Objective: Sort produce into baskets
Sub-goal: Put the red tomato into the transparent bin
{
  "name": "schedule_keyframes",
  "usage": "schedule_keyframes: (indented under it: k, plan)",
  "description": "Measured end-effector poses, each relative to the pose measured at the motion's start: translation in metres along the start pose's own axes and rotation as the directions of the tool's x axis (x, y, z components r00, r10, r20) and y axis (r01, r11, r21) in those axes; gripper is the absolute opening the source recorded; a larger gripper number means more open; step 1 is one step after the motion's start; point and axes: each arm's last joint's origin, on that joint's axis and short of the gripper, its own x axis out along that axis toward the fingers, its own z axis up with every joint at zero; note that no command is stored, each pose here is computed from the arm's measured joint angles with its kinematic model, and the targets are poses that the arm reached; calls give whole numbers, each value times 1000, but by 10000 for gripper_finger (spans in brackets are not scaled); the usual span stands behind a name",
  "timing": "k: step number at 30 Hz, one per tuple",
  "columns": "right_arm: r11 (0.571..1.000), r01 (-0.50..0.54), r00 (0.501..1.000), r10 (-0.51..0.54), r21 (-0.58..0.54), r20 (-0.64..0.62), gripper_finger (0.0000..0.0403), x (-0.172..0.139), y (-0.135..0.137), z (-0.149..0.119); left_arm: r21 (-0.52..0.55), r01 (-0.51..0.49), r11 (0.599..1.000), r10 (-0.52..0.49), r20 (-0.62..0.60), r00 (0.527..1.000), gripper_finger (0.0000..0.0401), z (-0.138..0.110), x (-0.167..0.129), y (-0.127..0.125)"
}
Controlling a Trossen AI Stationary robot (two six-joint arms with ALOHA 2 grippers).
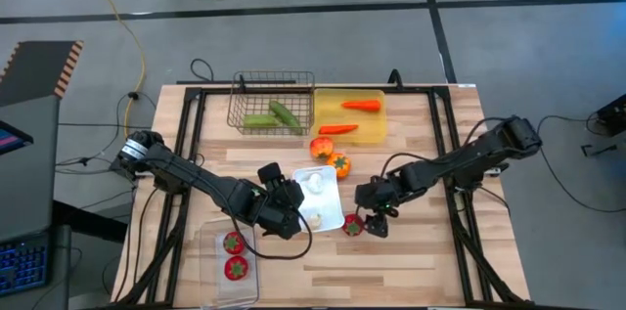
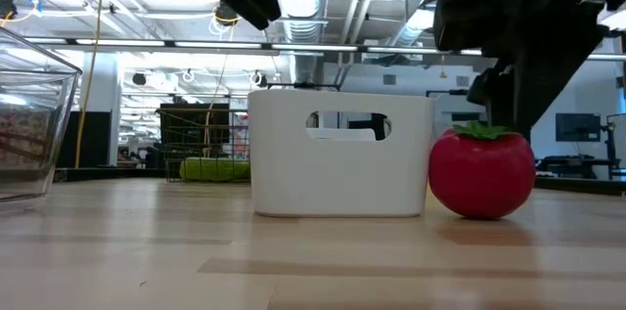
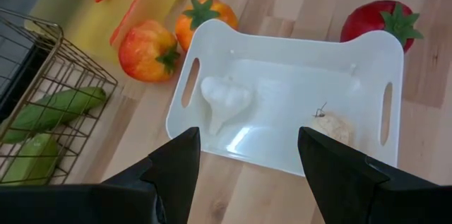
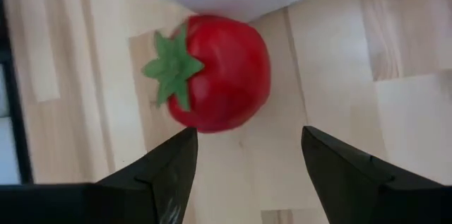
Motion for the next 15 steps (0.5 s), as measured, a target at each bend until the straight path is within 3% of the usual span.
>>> schedule_keyframes:
  k: [15]
  plan:
    - [998,-14,1000,15,64,-11,282,-3,-2,0,-1,1,1000,-1,1,1000,226,0,0,0]
